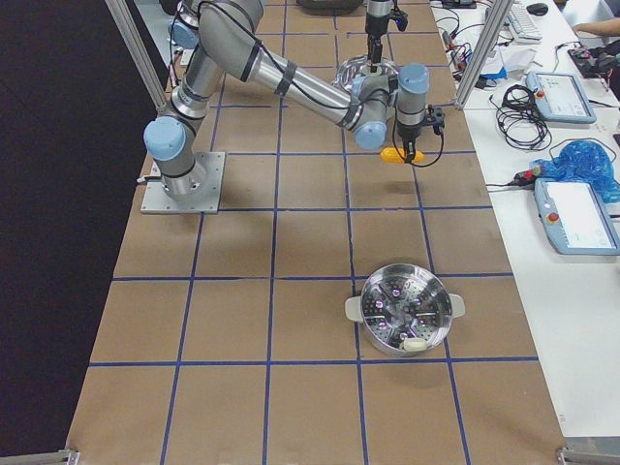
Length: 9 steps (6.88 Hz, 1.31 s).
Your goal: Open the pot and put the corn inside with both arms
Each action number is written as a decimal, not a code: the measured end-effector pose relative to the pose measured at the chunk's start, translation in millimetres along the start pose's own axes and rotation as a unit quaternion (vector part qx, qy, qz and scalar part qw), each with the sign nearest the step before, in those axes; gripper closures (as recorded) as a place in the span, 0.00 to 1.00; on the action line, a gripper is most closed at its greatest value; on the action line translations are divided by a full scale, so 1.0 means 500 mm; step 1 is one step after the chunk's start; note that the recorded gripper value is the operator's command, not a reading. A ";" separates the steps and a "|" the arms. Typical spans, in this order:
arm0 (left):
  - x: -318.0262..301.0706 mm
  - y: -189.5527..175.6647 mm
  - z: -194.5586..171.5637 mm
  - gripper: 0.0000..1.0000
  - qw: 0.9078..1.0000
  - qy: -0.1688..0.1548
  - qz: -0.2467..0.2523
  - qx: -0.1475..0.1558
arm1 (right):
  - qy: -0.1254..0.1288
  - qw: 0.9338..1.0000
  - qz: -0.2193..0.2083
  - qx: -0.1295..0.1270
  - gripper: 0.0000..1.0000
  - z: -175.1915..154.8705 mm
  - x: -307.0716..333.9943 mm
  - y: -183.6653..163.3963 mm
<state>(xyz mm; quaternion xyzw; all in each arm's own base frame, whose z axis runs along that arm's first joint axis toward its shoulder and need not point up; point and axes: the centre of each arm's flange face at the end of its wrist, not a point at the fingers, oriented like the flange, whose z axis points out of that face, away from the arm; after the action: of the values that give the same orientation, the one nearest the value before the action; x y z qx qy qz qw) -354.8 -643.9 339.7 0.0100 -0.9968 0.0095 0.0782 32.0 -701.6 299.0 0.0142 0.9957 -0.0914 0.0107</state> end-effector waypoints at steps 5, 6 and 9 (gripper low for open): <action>-0.015 0.016 -0.105 0.98 1.000 0.004 0.010 0.026 | -0.015 1.000 0.011 0.016 0.92 -0.205 -0.150 0.060; -0.069 0.014 -0.153 0.98 1.000 -0.001 0.017 0.027 | -0.020 1.000 0.009 0.017 0.92 -0.208 -0.210 0.072; -0.403 -0.047 -0.233 0.98 0.996 -0.028 0.080 0.011 | -0.041 0.999 -0.004 0.016 0.90 -0.185 -0.445 0.136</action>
<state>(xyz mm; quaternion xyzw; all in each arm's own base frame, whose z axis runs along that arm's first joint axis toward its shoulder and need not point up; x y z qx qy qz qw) -137.2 -661.4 423.7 -0.0688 -0.9961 0.0265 0.0492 254.6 -624.0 382.9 0.0063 0.9928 -0.1081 0.0507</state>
